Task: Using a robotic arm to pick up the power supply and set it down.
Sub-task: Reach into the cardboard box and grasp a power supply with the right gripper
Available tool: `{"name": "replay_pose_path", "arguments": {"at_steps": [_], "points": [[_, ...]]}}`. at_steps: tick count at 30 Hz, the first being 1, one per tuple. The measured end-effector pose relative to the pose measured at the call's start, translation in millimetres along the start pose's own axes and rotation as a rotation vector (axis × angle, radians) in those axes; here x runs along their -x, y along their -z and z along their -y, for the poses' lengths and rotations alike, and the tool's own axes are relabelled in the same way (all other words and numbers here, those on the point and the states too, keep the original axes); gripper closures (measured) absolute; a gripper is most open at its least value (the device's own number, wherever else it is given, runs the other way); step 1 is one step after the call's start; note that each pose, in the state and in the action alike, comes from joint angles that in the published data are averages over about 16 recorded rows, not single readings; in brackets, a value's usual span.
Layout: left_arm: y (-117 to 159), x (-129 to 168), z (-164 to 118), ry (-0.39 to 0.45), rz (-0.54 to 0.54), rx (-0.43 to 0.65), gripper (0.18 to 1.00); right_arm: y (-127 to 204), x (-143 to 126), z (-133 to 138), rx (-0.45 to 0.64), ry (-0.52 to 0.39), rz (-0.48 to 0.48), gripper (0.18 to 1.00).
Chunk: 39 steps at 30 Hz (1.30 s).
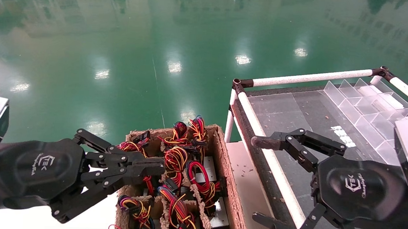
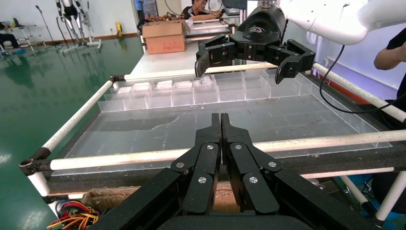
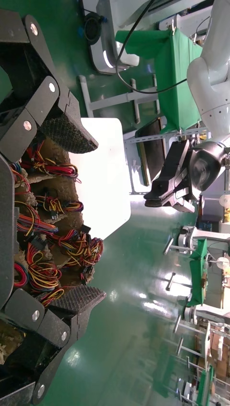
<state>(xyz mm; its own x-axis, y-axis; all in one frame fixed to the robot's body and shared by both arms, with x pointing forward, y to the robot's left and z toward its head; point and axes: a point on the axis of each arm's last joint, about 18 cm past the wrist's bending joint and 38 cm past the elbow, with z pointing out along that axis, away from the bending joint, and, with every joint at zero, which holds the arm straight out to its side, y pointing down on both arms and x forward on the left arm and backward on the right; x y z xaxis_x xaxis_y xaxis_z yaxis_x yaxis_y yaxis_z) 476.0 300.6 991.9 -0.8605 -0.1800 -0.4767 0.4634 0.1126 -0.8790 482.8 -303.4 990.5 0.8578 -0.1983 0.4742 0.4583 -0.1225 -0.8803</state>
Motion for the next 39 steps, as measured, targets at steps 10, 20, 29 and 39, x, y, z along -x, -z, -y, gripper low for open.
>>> {"name": "replay_pose_path", "arguments": {"at_steps": [10, 20, 29, 39], "points": [[0.0, 0.0, 0.0, 0.000, 0.000, 0.000, 0.917, -11.9, -30.6, -21.1, 0.084, -0.018, -0.066, 0.178], [0.0, 0.1, 0.0, 0.000, 0.000, 0.000, 0.763, -47.9, -76.6, -50.6, 0.244, -0.055, -0.075, 0.178], [0.0, 0.1, 0.0, 0.000, 0.000, 0.000, 0.547, -88.2, -98.5, -75.5, 0.370, -0.078, 0.001, 0.178], [0.0, 0.1, 0.0, 0.000, 0.000, 0.000, 0.344, -123.4, -109.6, -97.8, 0.455, -0.078, 0.052, 0.178]]}}
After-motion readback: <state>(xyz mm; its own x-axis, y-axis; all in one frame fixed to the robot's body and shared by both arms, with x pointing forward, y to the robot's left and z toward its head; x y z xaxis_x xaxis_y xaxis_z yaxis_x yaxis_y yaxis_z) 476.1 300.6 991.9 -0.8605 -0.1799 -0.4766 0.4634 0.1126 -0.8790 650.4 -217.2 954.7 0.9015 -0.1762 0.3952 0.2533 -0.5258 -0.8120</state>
